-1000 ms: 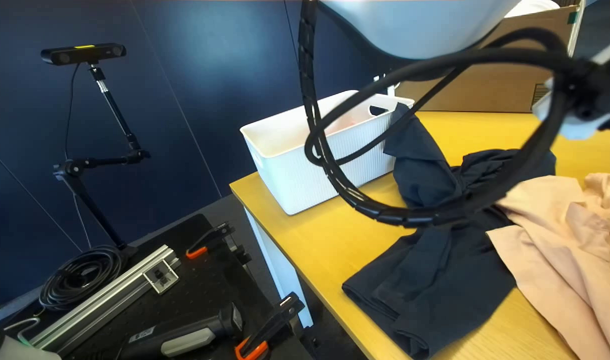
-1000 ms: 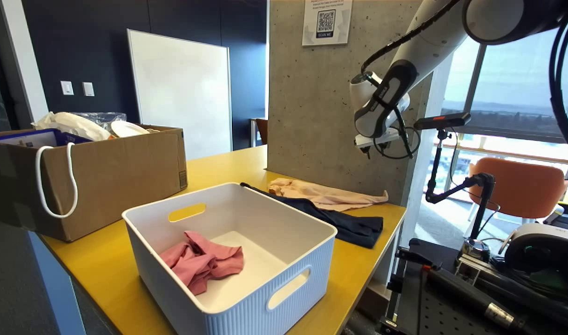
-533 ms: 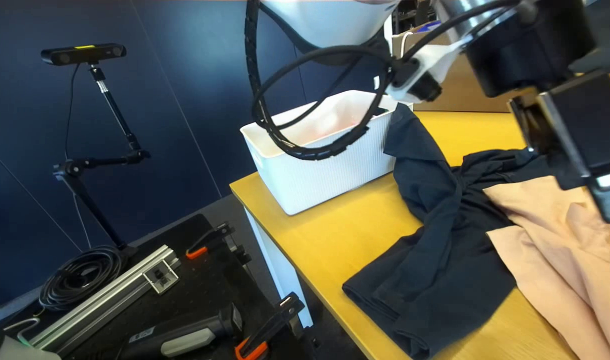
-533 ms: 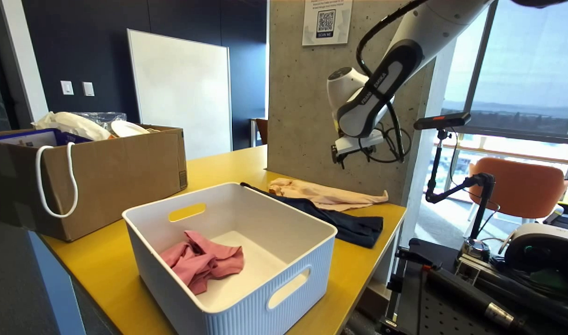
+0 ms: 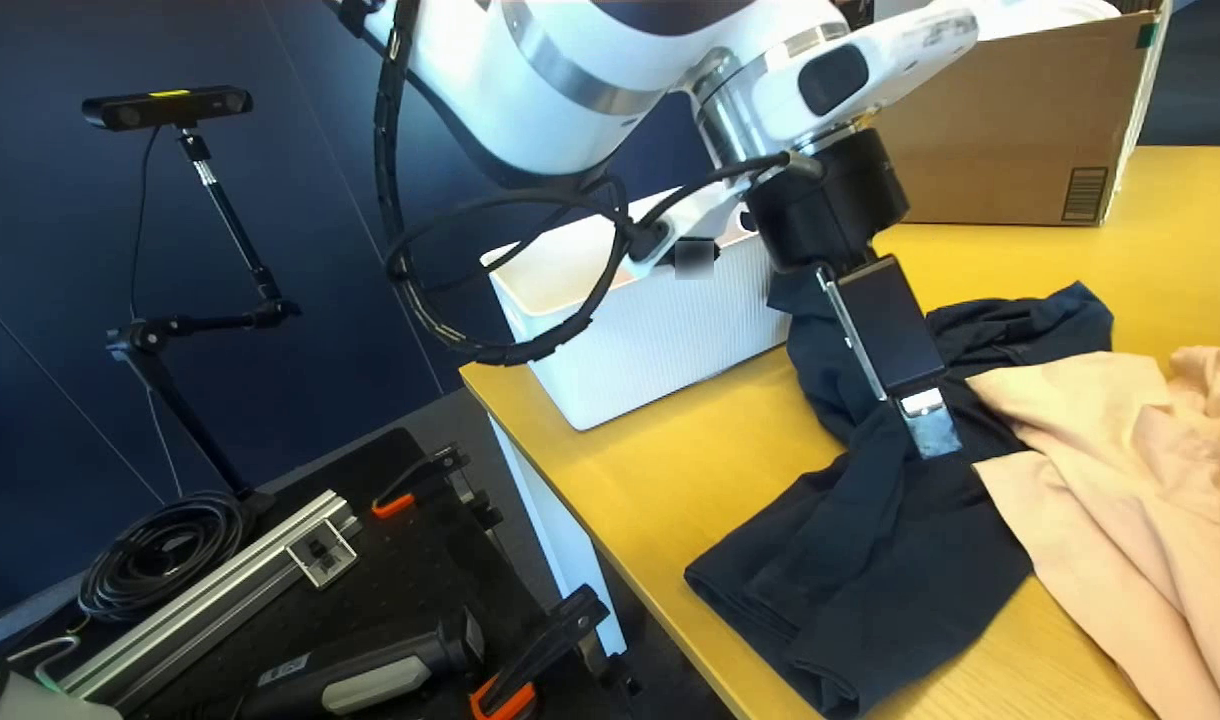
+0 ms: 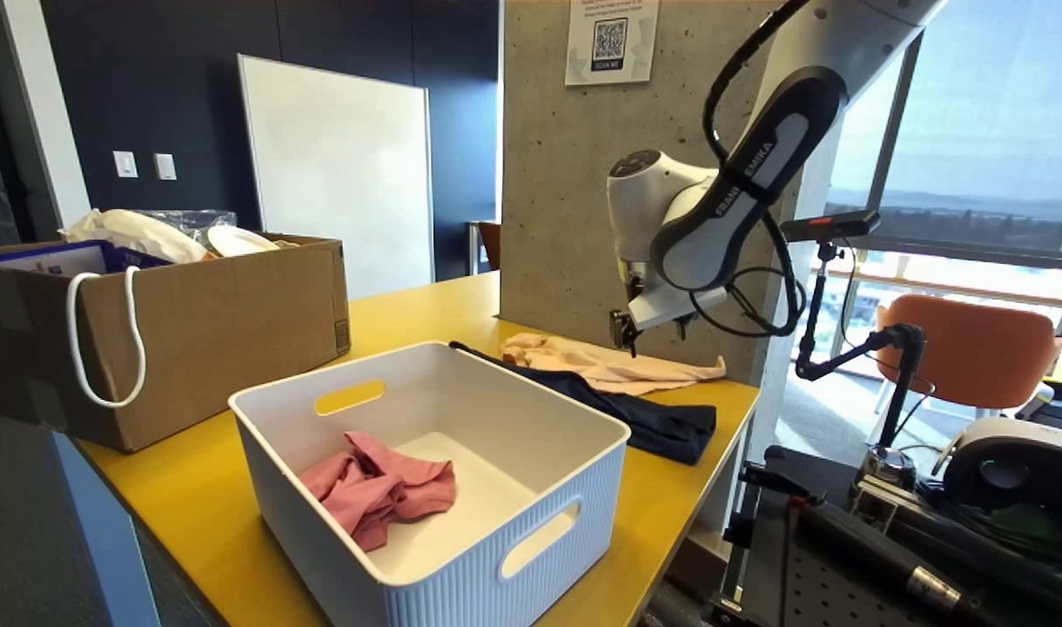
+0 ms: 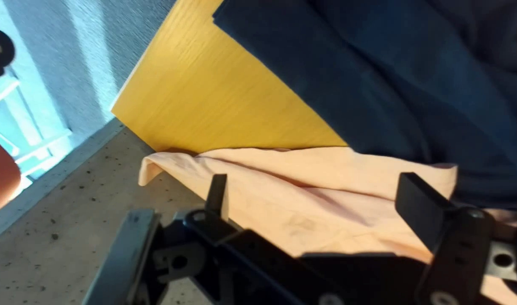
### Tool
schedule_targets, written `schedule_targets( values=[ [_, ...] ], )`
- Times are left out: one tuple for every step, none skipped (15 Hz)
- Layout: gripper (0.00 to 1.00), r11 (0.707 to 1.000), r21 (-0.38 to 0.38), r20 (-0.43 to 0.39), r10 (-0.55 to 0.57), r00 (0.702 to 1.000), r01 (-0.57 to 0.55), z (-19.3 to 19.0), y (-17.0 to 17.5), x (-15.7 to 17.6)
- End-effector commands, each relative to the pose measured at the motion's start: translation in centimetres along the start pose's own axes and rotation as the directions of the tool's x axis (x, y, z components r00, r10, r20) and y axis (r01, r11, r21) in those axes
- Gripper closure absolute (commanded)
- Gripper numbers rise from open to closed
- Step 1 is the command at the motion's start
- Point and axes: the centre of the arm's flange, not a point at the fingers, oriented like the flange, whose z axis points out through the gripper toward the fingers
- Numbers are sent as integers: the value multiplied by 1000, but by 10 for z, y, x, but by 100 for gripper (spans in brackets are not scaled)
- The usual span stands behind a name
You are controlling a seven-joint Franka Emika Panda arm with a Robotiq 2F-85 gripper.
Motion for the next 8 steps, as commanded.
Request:
schedule_targets(
  values=[
    [0,984,135,-56,-111,992,118,6,-7,-19],
    [0,972,176,-71,-147,987,158,9,-13,-24],
    [0,964,198,-78,-167,983,180,11,-18,-28],
    [0,955,217,-83,-189,978,203,16,-22,-32],
    [0,947,228,-91,-209,974,224,19,-23,-36],
    [0,938,240,-97,-233,968,250,25,-26,-38],
    [0,929,245,-96,-261,960,277,30,-30,-42],
    [0,920,253,-98,-285,954,300,31,-31,-46]
  ],
)
